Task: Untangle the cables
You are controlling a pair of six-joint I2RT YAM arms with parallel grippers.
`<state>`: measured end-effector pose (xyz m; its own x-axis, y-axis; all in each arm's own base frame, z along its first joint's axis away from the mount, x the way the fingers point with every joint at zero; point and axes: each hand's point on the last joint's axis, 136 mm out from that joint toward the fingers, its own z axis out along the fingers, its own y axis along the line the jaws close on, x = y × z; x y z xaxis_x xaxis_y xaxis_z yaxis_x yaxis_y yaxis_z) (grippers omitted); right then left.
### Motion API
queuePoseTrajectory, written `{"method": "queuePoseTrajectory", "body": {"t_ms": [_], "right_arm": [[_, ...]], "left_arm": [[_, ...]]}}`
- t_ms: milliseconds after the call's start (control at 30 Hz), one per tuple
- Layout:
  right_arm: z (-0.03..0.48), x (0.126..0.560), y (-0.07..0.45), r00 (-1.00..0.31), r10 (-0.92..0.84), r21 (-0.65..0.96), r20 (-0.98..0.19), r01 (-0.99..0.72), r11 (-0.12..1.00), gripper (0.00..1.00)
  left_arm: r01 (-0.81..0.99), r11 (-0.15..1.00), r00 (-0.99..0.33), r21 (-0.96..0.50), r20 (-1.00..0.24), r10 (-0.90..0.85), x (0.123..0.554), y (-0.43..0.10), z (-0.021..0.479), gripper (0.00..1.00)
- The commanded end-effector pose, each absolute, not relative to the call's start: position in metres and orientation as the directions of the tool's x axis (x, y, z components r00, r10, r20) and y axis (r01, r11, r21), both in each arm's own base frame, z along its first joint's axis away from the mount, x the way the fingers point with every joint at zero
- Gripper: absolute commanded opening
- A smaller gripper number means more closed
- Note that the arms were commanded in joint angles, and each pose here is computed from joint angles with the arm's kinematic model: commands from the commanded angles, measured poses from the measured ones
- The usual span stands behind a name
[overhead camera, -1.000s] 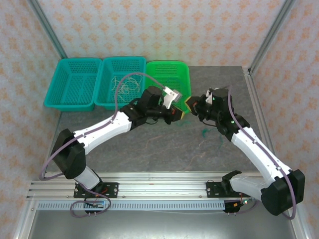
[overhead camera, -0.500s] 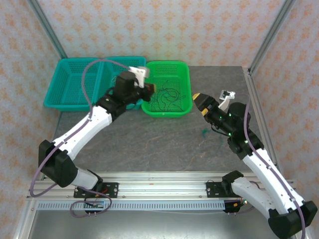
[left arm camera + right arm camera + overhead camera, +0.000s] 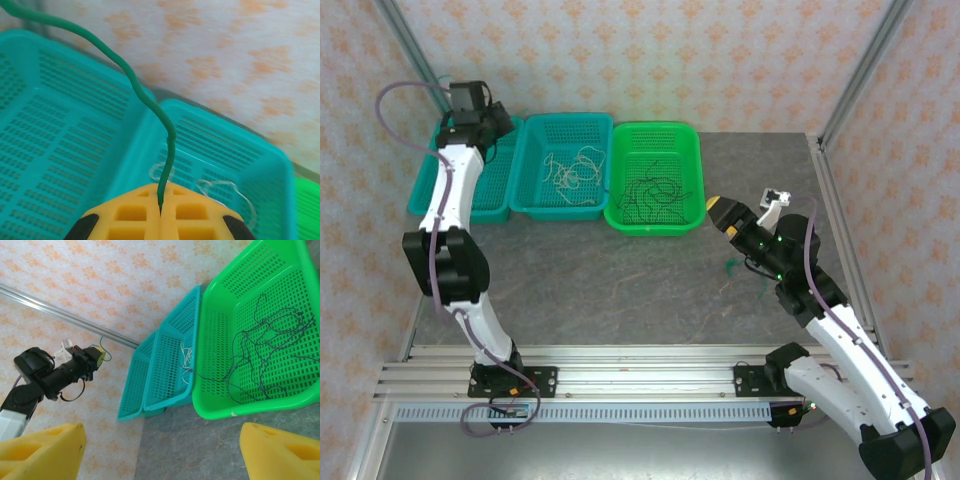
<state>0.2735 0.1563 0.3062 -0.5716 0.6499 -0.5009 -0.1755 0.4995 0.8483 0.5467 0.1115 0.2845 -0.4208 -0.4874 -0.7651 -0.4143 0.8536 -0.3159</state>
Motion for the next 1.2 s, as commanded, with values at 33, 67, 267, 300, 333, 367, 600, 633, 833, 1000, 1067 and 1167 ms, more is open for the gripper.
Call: {"method": "queuePoseTrajectory", "body": {"t_ms": [33,67,267,300,333,367,600,633,833,1000,1067,1167], "right_arm": [[0.312,0.273,0.146,-0.534,0.649,0.819,-0.543,-0.165,0.55,0.81],[0.311,0.272,0.145,-0.532,0.648,0.815,-0.545,-0.158,0.557,0.81],[0.309,0.272,0.14,-0.522,0.65,0.807,-0.552,-0.14,0.573,0.81],[0.309,0.273,0.14,-0.521,0.65,0.807,-0.553,-0.137,0.575,0.81],[0.308,0.274,0.14,-0.52,0.651,0.805,-0.553,-0.134,0.578,0.81],[0.306,0.275,0.139,-0.52,0.65,0.803,-0.554,-0.128,0.582,0.81],[0.27,0.288,0.132,-0.568,0.631,0.758,-0.529,0.018,0.652,0.81],[0.262,0.29,0.128,-0.574,0.629,0.742,-0.525,0.054,0.669,0.81],[0.199,0.292,0.066,-0.526,0.719,0.63,-0.454,0.382,0.677,0.86],[0.139,0.273,0.018,-0.47,0.814,0.58,-0.341,0.576,0.576,0.89],[0.118,0.265,0.007,-0.471,0.82,0.533,-0.324,0.625,0.57,0.91],[0.091,0.251,-0.008,-0.475,0.83,0.43,-0.292,0.71,0.557,0.92]], "left_arm": [[-0.493,0.806,-0.51,-0.327,-0.642,-0.572,0.544,0.147,0.237,0.0],[-0.491,0.799,-0.51,-0.347,-0.628,-0.587,0.546,0.151,0.231,0.0],[-0.506,0.779,-0.511,-0.37,-0.599,-0.616,0.546,0.157,0.222,0.53],[-0.495,0.774,-0.495,-0.394,-0.605,-0.624,0.546,0.154,0.228,0.55],[-0.475,0.766,-0.47,-0.433,-0.611,-0.637,0.546,0.149,0.235,0.57],[-0.452,0.756,-0.442,-0.473,-0.618,-0.651,0.544,0.144,0.245,0.6],[-0.209,0.728,-0.311,-0.653,-0.661,-0.683,0.506,0.067,0.342,0.6],[-0.167,0.737,-0.315,-0.655,-0.673,-0.669,0.498,0.047,0.353,0.58],[0.051,0.782,-0.352,-0.622,-0.744,-0.569,0.436,-0.065,0.379,0.57],[0.19,0.774,-0.383,-0.604,-0.772,-0.508,0.385,-0.131,0.377,0.55],[0.222,0.781,-0.415,-0.583,-0.782,-0.465,0.369,-0.152,0.371,0.55],[0.292,0.8,-0.462,-0.525,-0.81,-0.363,0.345,-0.183,0.361,0.55]]}}
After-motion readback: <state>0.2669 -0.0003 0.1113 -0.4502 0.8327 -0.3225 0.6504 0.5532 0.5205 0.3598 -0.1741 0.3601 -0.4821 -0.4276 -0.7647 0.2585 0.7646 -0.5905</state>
